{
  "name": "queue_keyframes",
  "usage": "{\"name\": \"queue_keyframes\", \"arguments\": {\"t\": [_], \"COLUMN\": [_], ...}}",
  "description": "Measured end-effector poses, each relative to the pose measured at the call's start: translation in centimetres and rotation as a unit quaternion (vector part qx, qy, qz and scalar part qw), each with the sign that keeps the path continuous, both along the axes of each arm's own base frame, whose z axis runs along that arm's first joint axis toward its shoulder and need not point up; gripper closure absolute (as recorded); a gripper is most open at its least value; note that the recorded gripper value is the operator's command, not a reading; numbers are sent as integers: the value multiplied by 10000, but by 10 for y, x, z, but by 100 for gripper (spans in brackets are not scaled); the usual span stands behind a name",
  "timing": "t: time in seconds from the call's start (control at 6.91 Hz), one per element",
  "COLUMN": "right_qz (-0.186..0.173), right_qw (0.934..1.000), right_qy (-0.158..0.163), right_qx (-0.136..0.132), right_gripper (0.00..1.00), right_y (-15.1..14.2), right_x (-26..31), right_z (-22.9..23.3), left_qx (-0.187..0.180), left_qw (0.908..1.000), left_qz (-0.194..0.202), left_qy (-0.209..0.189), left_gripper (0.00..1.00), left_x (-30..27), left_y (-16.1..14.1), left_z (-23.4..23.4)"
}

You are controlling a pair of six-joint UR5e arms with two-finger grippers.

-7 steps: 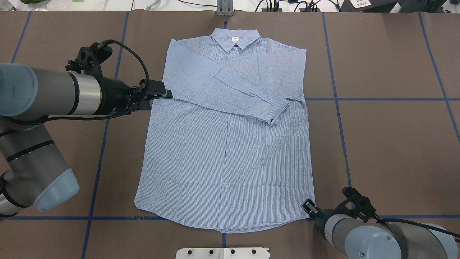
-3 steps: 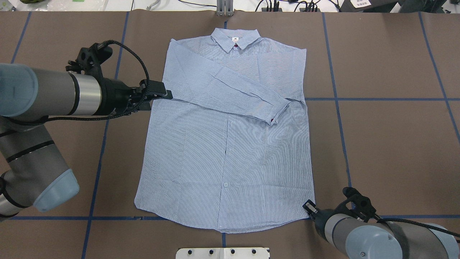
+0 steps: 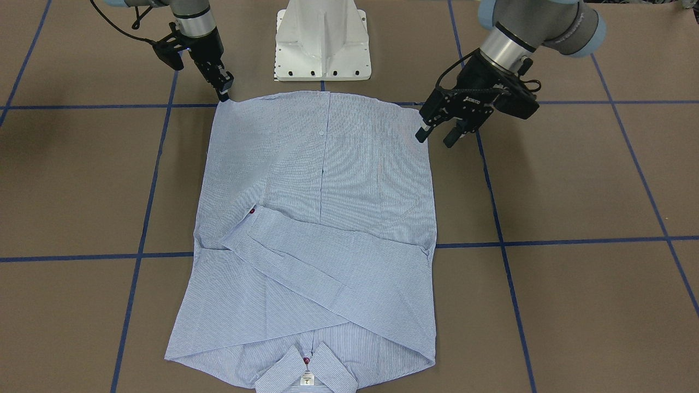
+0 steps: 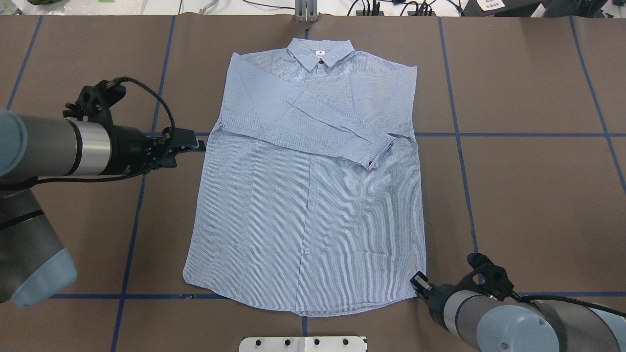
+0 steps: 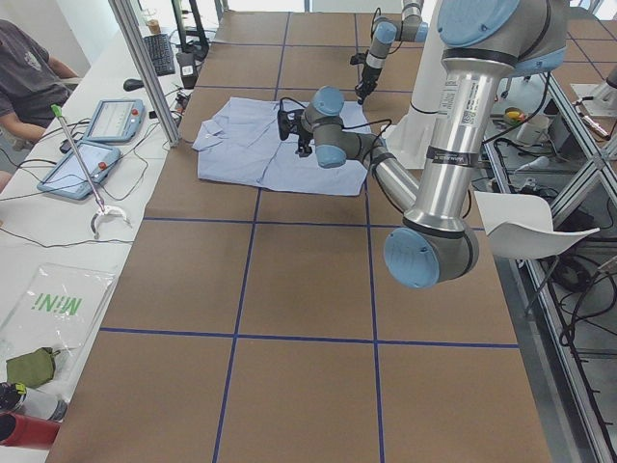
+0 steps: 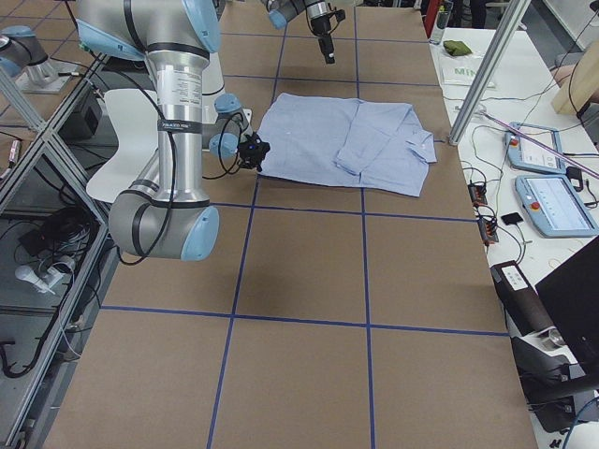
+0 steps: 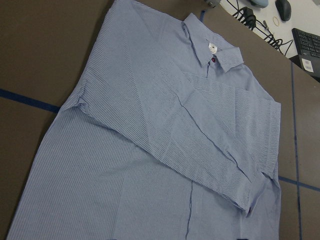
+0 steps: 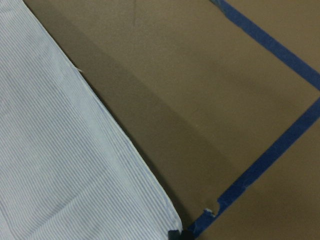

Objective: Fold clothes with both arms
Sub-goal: 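Move both grippers to the two hem corners nearest the robot and grasp them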

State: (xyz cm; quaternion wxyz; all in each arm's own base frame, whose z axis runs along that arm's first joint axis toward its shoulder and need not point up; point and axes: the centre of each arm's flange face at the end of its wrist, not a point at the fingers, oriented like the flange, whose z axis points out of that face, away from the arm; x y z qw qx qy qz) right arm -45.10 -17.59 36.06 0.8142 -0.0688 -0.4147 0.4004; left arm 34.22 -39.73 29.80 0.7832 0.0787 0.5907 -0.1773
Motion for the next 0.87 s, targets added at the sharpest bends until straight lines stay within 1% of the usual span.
{"name": "queue_keyframes", "arguments": {"t": [0.14, 0.43, 0.72, 0.87], "right_qz": [-38, -72, -74, -74], "right_qw": [10000, 9999, 9999, 9999], "right_qy": [-44, -80, -79, -71], "right_qx": [-33, -59, -61, -61], "right_gripper": [100, 100, 100, 100], "right_y": [1, 1, 1, 1], "right_x": [2, 3, 3, 3], "right_z": [-3, -6, -6, -5], "left_qx": [-209, -672, -945, -1023], "left_qw": [9995, 9958, 9906, 9886], "left_qz": [134, 359, 395, 418], "left_qy": [-190, -513, -911, -1020], "left_gripper": [18, 20, 23, 24], "left_x": [4, 35, 65, 75], "left_y": [20, 61, 82, 89], "left_z": [26, 59, 67, 68]}}
